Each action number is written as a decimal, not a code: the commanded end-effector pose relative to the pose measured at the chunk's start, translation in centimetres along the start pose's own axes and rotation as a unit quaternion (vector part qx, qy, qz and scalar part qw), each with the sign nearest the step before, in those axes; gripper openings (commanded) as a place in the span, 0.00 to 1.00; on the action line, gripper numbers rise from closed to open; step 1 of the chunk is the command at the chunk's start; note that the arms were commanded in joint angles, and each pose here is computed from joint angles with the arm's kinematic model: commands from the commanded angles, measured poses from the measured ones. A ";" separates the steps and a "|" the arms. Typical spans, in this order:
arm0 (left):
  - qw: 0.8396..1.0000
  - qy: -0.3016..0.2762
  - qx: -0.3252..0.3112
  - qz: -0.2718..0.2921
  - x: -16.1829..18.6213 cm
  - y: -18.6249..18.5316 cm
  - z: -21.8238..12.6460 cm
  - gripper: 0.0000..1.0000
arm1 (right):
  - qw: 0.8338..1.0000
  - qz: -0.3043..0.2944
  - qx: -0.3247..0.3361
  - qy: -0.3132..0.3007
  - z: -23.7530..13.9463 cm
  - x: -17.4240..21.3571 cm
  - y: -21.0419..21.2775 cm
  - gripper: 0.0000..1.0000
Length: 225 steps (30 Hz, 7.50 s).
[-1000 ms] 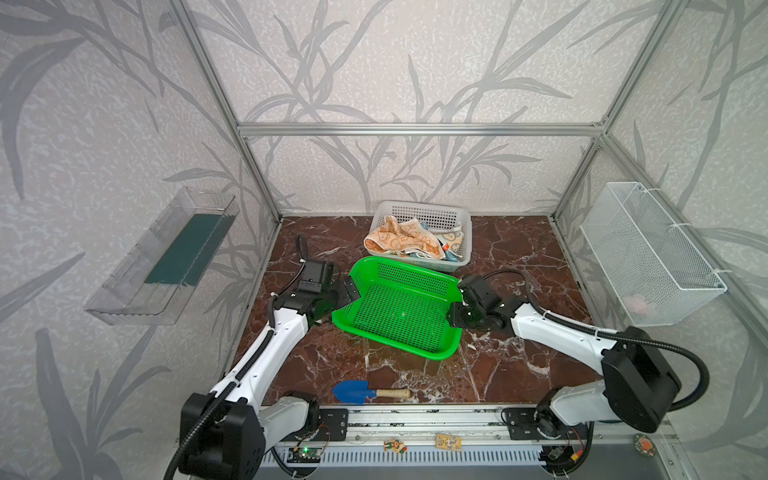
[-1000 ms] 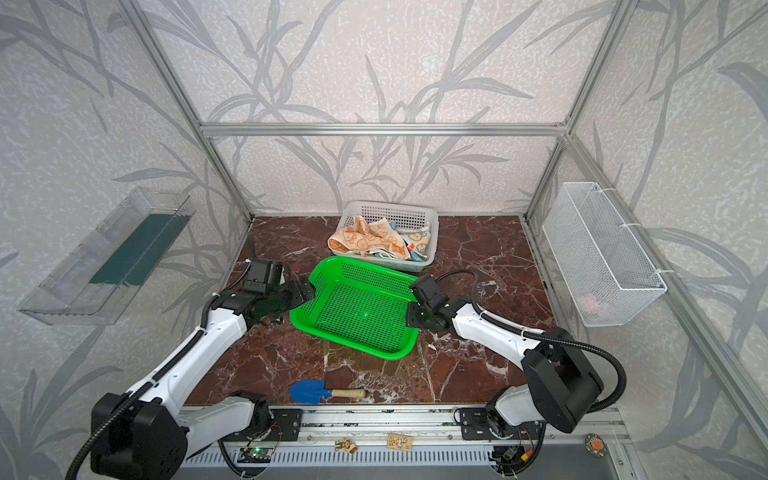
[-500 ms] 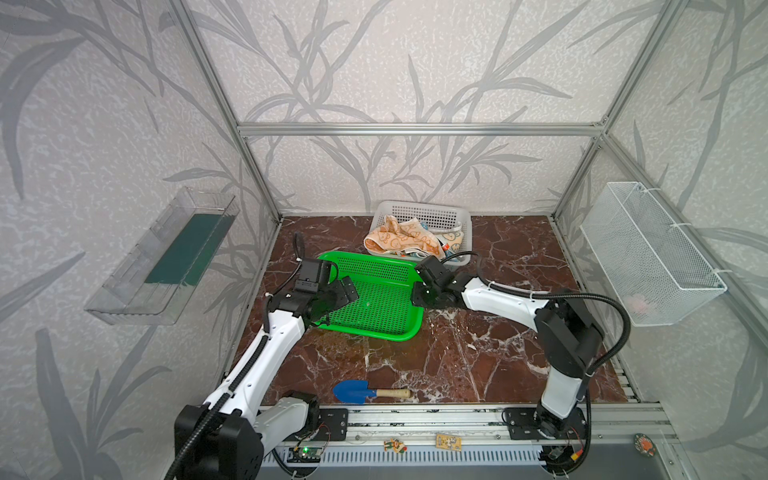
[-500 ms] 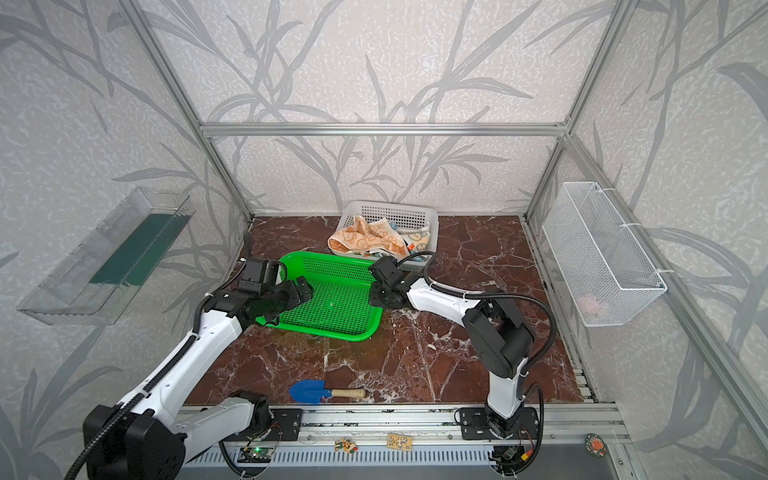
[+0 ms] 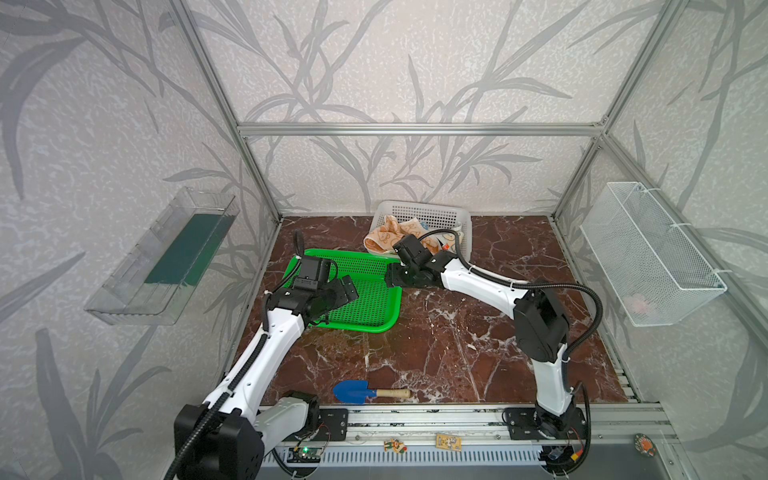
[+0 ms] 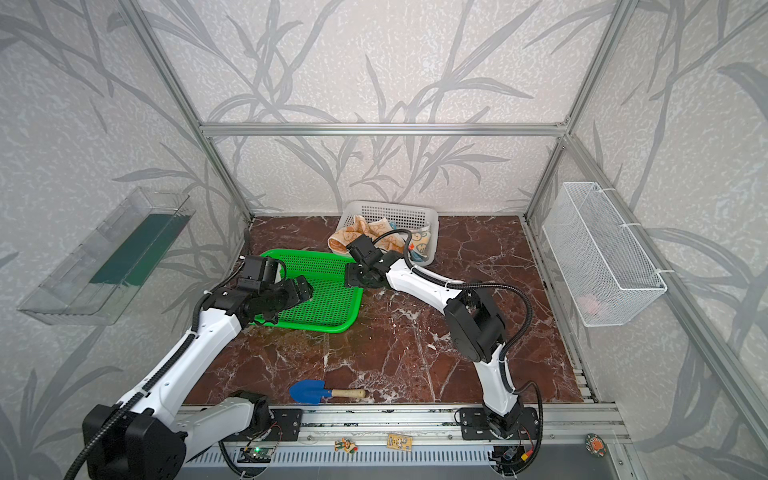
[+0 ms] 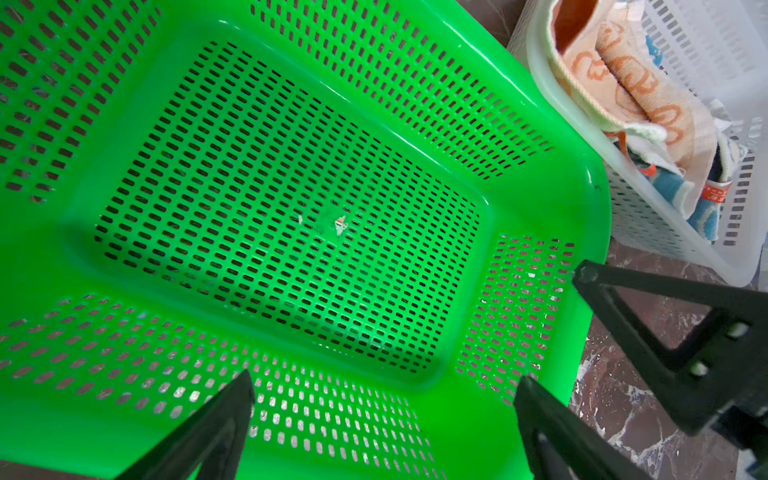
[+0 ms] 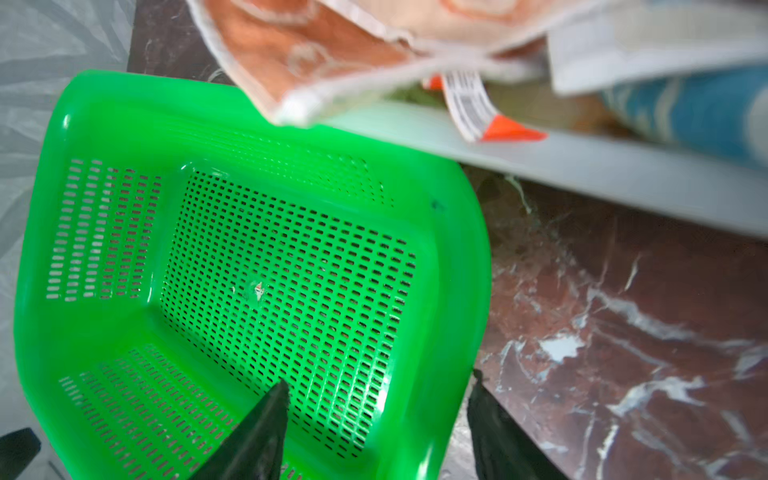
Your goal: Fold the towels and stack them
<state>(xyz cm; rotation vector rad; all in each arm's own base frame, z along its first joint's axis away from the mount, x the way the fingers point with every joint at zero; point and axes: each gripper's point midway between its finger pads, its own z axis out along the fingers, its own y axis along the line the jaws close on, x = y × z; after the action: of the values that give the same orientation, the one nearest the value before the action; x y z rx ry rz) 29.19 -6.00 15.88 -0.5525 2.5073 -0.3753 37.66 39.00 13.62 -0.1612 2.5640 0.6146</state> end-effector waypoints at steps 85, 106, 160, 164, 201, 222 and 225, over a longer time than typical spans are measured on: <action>0.977 0.082 -0.007 0.195 3.6 -12.8 6.0 0.99 | 0.961 -0.027 0.272 0.042 -14.2 -0.4 -25.6 0.98; 0.922 0.147 -0.186 0.305 5.9 -10.1 9.9 0.67 | 0.993 -0.026 0.113 -0.012 -15.7 0.2 -19.7 0.99; 0.885 -0.008 -0.355 0.301 -17.2 -7.7 18.3 0.06 | 0.998 -0.046 0.049 -0.008 -11.3 -2.5 -16.1 0.99; 0.888 -0.015 -0.354 0.293 -17.6 -7.7 18.0 0.10 | 0.998 -0.042 0.044 -0.008 -11.3 -2.3 -15.9 0.99; 0.884 -0.138 -0.188 0.406 -9.3 -25.5 4.5 0.99 | 0.952 0.111 0.261 -0.111 -22.7 -1.1 -29.4 0.99; 0.848 -0.198 0.016 0.492 6.0 -33.5 1.8 0.99 | 0.912 0.244 0.321 -0.076 -18.5 1.9 -38.1 0.87; 0.849 -0.201 0.036 0.487 6.8 -34.2 1.6 0.99 | 0.913 0.250 0.315 -0.067 -17.7 2.0 -38.3 0.84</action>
<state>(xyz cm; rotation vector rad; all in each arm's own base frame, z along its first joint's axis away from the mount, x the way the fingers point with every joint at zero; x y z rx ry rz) 35.49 -38.28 21.48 0.6820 2.0832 0.1502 36.02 -3.31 11.28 0.7217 2.5383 -0.0964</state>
